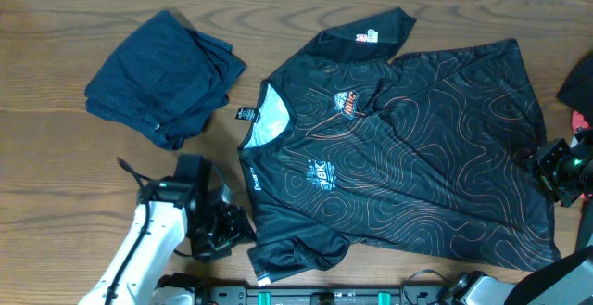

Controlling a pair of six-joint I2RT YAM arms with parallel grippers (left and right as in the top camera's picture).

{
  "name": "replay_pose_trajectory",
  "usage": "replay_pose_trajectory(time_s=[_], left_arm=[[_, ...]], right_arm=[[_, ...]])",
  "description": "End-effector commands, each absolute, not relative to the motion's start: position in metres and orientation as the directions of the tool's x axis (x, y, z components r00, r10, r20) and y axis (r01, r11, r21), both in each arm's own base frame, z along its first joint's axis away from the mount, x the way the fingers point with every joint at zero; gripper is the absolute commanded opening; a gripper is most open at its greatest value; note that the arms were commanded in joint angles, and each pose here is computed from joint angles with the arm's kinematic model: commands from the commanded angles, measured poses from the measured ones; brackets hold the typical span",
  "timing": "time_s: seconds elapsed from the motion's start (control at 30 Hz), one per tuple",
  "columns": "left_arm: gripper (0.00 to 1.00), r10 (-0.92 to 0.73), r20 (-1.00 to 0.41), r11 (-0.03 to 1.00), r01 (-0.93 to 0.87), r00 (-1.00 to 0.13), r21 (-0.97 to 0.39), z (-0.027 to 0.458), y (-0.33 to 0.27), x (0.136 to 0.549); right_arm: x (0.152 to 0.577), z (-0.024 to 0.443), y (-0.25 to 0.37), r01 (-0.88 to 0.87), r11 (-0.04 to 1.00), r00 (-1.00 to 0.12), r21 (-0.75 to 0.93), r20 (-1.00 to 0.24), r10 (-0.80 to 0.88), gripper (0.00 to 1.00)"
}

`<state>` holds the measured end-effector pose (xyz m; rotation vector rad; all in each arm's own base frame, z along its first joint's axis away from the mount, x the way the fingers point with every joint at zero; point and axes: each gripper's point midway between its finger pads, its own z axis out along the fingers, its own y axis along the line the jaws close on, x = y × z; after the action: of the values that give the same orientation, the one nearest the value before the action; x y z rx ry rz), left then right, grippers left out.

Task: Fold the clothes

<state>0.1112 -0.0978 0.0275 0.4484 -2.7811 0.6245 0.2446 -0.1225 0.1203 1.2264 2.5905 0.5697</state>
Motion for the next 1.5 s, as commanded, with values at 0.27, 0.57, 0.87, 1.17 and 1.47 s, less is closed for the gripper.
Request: replay_pose_trajectory(time_s=[0.27, 0.57, 0.87, 1.17, 1.47], left_arm=[[0.63, -0.177, 0.286, 0.909, -0.268, -0.942, -0.318, 0.009, -0.114, 0.099], [0.58, -0.224, 0.327, 0.935, -0.297, -0.918, -0.194, -0.010, -0.104, 0.092], [0.10, -0.177, 0.367, 0.936, -0.271, -0.913, -0.224, -0.011, -0.112, 0.092], [0.06, -0.096, 0.309, 0.945, -0.184, -0.946, -0.272, 0.027, -0.123, 0.121], [0.06, -0.085, 0.221, 0.952, -0.144, -0.972, -0.270, 0.051, -0.124, 0.144]], right_arm=[[0.248, 0.128, -0.121, 0.668, 0.599, -0.644, 0.442, -0.061, 0.763, 0.42], [0.248, 0.128, -0.121, 0.668, 0.599, -0.644, 0.442, -0.061, 0.763, 0.41], [0.248, 0.128, -0.121, 0.669, 0.598, -0.644, 0.441, -0.058, 0.763, 0.41], [0.215, 0.116, -0.147, 0.805, 0.518, -0.537, 0.287, -0.017, 0.844, 0.41], [0.125, 0.093, -0.185, 0.975, 0.215, -0.214, -0.050, 0.030, 0.976, 0.46]])
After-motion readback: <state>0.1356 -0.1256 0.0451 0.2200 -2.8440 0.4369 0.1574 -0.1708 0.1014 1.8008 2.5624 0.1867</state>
